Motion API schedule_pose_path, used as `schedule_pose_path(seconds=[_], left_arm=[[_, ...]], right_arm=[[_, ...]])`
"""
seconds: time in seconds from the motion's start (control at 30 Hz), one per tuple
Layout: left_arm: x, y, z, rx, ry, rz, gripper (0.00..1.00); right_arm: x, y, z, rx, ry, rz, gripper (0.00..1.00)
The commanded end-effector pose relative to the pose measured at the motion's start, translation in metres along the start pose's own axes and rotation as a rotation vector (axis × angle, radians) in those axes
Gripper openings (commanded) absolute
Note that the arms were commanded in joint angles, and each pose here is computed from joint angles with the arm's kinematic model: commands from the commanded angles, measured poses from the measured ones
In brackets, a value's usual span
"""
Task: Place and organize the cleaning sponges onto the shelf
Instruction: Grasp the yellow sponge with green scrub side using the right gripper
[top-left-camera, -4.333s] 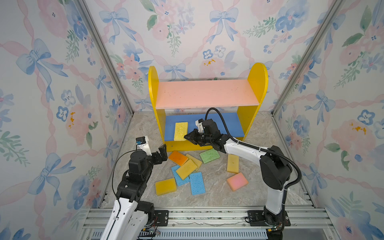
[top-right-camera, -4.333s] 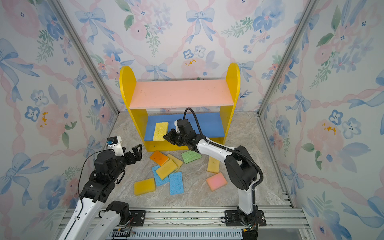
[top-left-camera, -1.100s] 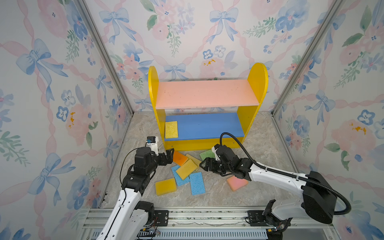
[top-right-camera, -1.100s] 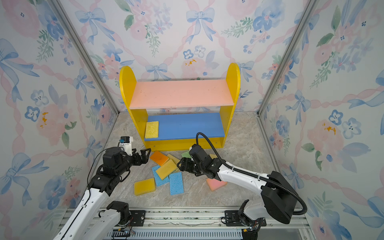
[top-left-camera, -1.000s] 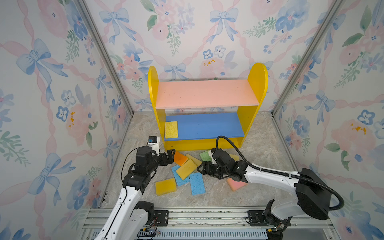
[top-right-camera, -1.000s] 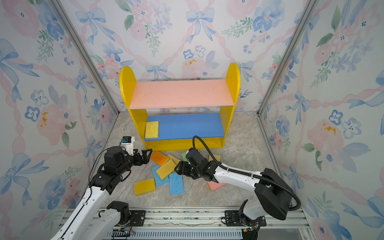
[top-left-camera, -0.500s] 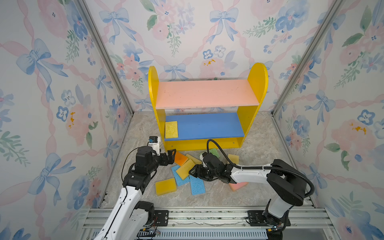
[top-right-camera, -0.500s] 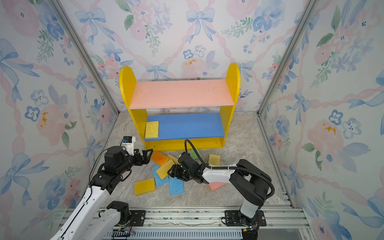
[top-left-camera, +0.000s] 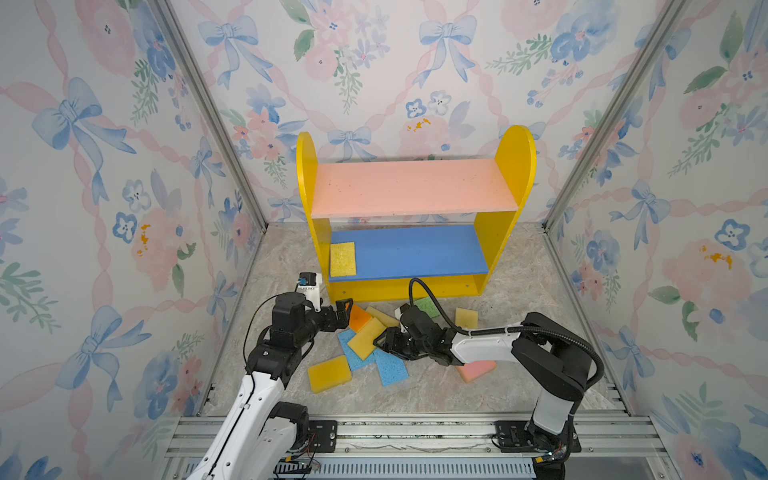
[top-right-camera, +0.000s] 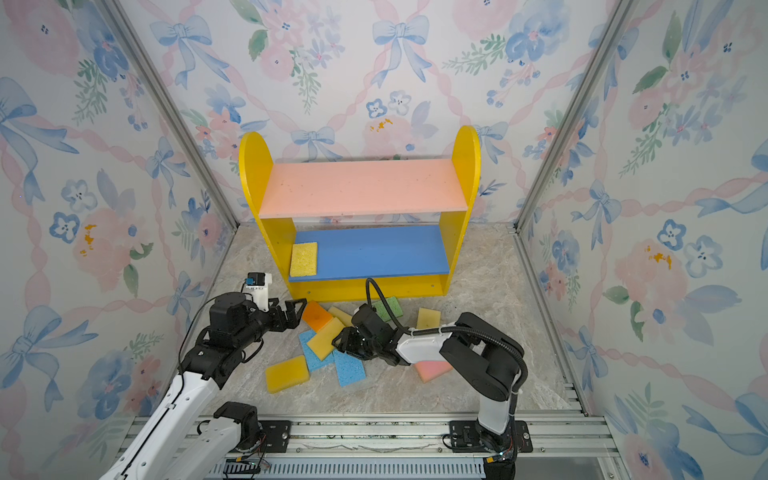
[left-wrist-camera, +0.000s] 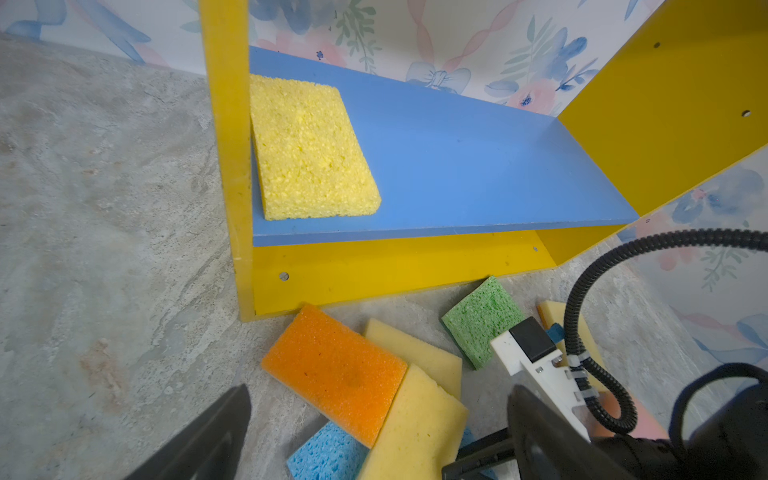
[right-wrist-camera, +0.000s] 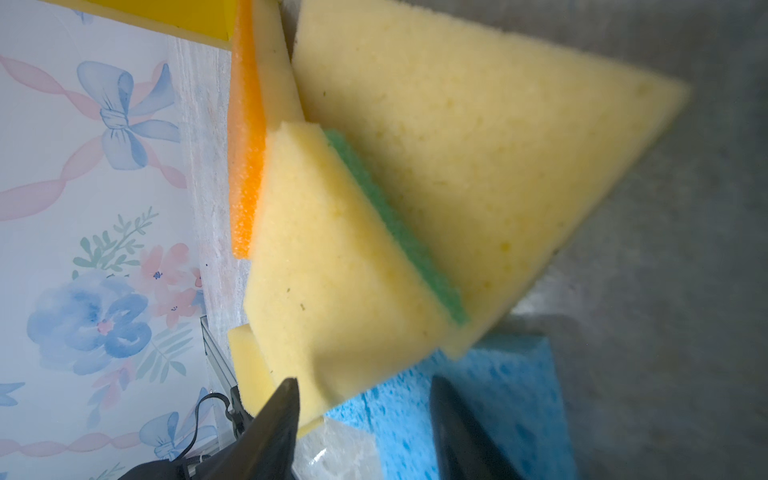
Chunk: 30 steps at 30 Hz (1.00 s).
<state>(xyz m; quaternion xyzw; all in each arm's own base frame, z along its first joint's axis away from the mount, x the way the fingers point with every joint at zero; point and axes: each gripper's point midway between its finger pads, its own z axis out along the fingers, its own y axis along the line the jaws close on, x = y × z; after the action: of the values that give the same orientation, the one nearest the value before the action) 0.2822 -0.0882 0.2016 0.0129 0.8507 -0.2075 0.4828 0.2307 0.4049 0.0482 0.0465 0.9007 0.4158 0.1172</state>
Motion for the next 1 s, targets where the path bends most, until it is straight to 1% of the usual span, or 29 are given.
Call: schedule_pose_path(seconds=[0.0,0.37,0.47,0.63,0.7,0.77,0.87,0.97], left_arm=[[0.002,-0.004,0.002,0.019,-0.001,0.025,0.98],[0.002,-0.005,0.002,0.023,0.002,0.026,0.98],[0.003,-0.004,0.003,0.021,0.004,0.027,0.98],[0.003,-0.004,0.003,0.020,0.005,0.026,0.98],[0.004,-0.005,0.003,0.022,0.007,0.026,0.98],[0.005,-0.006,0.004,0.026,0.012,0.029,0.98],[0.008,-0.008,0.006,0.040,0.026,0.027,0.98],[0.012,-0.016,0.009,0.086,0.057,0.023,0.98]], right_arm=[[-0.020,0.004,0.004,-0.014,-0.063,0.019,0.50],[-0.042,0.008,0.014,-0.020,-0.095,0.032,0.40],[-0.043,0.010,0.016,-0.032,-0.096,0.037,0.32],[-0.043,0.011,0.010,-0.030,-0.103,0.022,0.13],[-0.043,0.013,0.004,-0.032,-0.110,0.003,0.06],[-0.044,0.017,-0.006,-0.034,-0.120,-0.024,0.02],[-0.045,0.026,-0.022,-0.052,-0.133,-0.089,0.01],[-0.047,0.035,-0.042,-0.072,-0.136,-0.165,0.01]])
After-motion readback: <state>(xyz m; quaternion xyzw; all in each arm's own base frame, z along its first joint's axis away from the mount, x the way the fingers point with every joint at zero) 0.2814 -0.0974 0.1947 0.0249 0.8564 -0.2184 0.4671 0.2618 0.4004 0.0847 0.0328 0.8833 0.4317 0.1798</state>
